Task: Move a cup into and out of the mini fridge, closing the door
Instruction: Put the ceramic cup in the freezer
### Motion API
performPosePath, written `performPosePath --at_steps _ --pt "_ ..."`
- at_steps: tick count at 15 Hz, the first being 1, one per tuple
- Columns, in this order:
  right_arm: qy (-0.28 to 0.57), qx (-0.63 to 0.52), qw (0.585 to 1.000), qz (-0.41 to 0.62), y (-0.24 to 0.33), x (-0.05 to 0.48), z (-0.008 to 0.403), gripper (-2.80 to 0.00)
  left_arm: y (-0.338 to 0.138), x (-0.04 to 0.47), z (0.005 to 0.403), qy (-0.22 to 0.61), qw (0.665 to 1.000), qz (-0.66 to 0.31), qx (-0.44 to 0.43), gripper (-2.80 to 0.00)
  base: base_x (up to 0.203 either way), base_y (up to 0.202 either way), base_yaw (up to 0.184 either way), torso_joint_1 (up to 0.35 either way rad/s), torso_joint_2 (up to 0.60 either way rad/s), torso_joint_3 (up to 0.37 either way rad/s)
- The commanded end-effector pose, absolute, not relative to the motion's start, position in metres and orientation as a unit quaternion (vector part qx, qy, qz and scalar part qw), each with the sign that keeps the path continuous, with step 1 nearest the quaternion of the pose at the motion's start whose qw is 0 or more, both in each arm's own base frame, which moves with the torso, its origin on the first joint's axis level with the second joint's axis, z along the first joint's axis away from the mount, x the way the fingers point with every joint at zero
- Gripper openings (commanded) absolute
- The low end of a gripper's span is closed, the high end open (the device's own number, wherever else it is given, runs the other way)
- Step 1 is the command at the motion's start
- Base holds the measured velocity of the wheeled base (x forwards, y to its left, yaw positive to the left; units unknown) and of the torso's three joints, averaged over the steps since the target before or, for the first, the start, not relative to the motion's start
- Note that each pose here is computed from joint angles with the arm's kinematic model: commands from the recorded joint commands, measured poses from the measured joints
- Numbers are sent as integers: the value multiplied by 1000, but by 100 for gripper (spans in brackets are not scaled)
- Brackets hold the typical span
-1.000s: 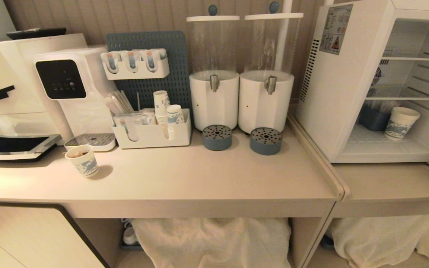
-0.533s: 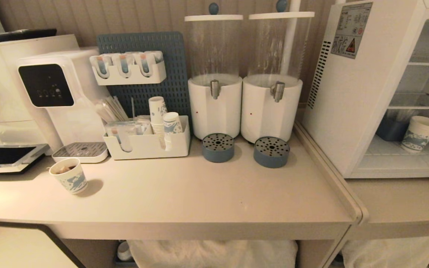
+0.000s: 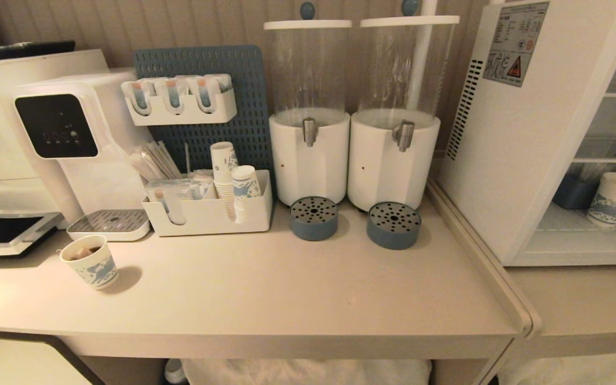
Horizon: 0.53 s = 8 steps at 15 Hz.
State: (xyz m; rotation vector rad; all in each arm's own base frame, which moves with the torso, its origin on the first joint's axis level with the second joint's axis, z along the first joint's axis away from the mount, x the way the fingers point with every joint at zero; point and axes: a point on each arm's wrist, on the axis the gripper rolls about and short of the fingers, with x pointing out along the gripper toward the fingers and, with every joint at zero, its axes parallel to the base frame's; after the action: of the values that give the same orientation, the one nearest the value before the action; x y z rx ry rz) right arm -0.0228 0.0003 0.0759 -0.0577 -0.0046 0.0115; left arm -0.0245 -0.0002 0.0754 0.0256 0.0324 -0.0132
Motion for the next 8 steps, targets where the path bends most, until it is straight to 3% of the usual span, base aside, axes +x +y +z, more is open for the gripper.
performPosePath --at_steps 1,8 --pt "2 -29 1000 6 0 -22 74 -280 0 -24 75 18 1000 -7 11 -280 0 0 0 0 0 0" --pt "-1 -18 1000 3 0 -22 74 -280 0 -24 75 18 1000 -7 9 -280 0 0 0 0 0 0"
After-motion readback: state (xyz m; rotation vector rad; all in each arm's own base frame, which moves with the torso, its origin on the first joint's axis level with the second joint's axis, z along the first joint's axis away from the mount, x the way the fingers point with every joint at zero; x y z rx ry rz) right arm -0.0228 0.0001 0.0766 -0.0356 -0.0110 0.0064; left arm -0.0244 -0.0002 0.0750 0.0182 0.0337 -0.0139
